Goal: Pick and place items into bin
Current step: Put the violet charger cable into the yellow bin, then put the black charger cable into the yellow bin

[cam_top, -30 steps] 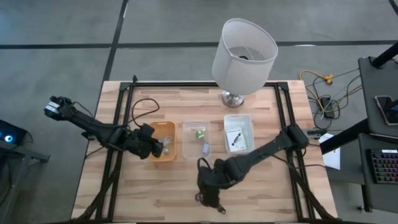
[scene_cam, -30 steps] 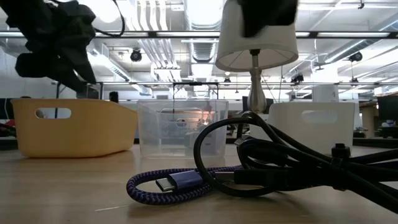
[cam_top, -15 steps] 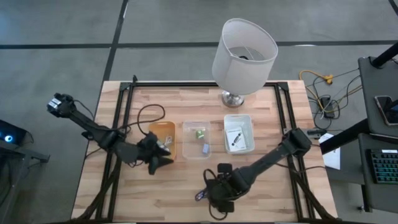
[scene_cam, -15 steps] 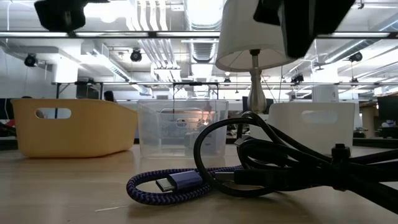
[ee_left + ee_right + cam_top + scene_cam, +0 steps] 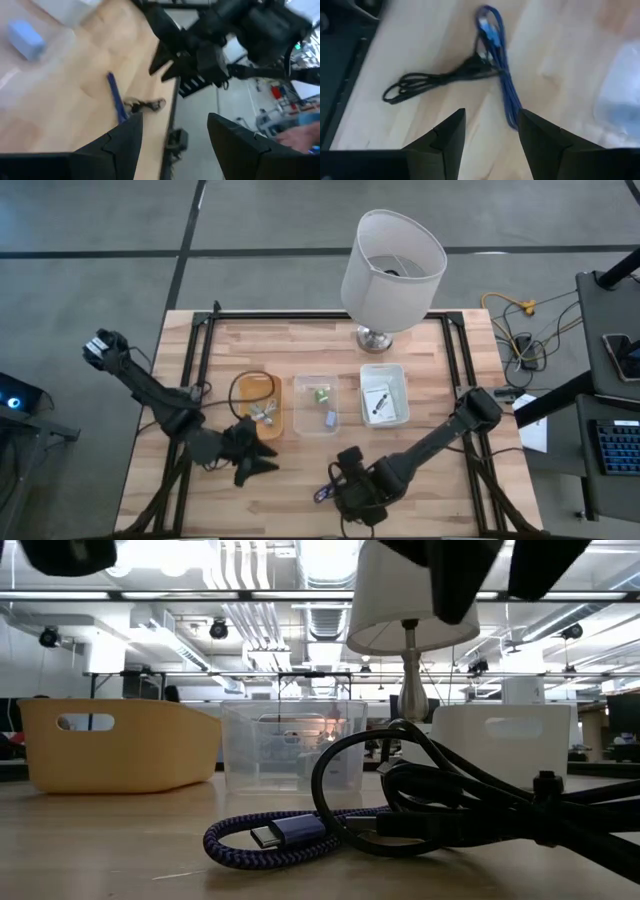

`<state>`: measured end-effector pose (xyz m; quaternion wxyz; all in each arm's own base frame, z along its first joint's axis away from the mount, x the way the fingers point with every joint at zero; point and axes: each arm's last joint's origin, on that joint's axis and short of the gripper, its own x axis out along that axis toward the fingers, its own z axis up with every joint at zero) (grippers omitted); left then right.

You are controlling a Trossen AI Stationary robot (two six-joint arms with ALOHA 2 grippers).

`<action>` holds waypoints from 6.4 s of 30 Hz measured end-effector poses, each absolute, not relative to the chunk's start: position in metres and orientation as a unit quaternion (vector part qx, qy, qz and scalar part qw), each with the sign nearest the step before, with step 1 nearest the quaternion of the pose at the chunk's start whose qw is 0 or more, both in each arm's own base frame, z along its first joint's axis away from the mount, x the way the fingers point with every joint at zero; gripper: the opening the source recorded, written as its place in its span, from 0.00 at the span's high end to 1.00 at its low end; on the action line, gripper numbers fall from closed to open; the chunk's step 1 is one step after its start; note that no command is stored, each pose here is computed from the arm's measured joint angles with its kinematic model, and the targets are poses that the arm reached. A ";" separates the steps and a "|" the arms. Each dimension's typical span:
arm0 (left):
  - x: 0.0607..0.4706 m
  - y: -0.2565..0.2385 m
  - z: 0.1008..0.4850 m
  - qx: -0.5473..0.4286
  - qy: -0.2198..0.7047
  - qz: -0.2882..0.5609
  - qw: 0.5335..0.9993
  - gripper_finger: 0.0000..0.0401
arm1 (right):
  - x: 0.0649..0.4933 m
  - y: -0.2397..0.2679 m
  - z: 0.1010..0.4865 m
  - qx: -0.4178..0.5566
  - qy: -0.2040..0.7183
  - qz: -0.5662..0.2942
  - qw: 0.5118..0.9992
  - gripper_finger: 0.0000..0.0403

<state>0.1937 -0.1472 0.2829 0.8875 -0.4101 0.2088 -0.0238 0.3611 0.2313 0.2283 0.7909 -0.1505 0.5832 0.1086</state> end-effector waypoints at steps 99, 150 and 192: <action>0.099 -0.107 0.337 -0.103 0.360 0.200 0.906 1.00 | 0.542 0.042 0.213 0.468 0.325 -0.265 0.778 0.96; 0.122 -0.144 0.305 -0.084 0.417 0.202 0.882 0.65 | 0.376 0.283 0.169 0.242 0.592 -0.208 0.740 0.55; 0.113 -0.129 0.312 -0.106 0.408 0.231 0.877 0.65 | 0.400 0.255 0.167 0.197 0.581 -0.141 0.777 0.96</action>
